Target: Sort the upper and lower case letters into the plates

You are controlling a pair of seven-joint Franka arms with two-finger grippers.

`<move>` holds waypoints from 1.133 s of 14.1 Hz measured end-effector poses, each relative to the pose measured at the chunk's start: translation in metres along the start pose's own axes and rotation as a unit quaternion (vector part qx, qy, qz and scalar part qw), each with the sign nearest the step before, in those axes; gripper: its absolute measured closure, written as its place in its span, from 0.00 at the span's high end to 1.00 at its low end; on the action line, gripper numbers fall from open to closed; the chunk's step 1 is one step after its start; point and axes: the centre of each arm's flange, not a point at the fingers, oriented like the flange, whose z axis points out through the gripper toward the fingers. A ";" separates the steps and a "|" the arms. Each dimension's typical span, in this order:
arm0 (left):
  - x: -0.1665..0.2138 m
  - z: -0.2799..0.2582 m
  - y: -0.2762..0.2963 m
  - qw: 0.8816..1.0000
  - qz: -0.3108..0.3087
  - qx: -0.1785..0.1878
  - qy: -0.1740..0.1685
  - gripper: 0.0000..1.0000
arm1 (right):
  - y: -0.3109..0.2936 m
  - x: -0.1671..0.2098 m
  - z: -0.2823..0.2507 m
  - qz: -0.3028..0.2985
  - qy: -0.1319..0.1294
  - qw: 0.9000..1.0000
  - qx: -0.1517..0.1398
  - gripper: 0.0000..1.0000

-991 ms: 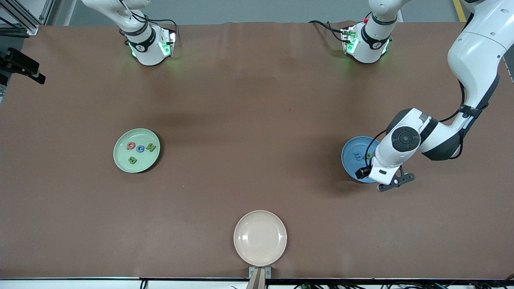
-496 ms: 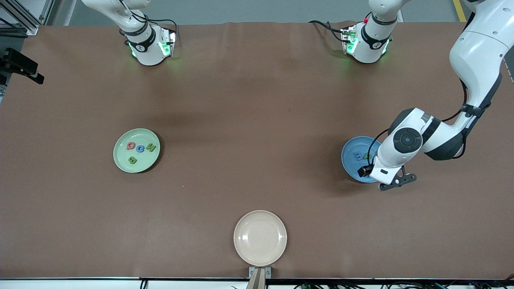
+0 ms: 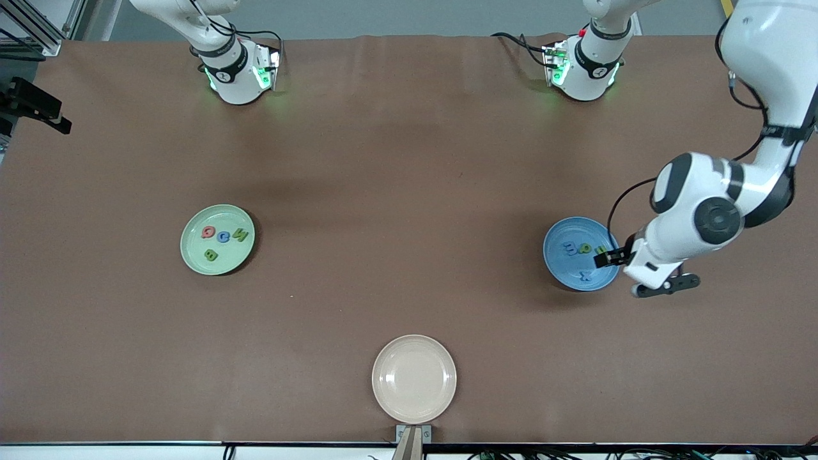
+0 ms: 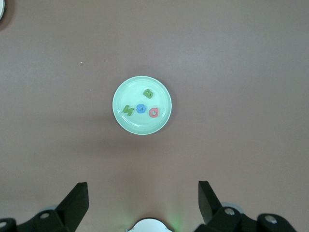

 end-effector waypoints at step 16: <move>-0.078 -0.231 -0.117 0.995 0.036 -0.062 0.063 1.00 | 0.002 0.001 0.000 0.001 0.002 1.000 -0.009 1.00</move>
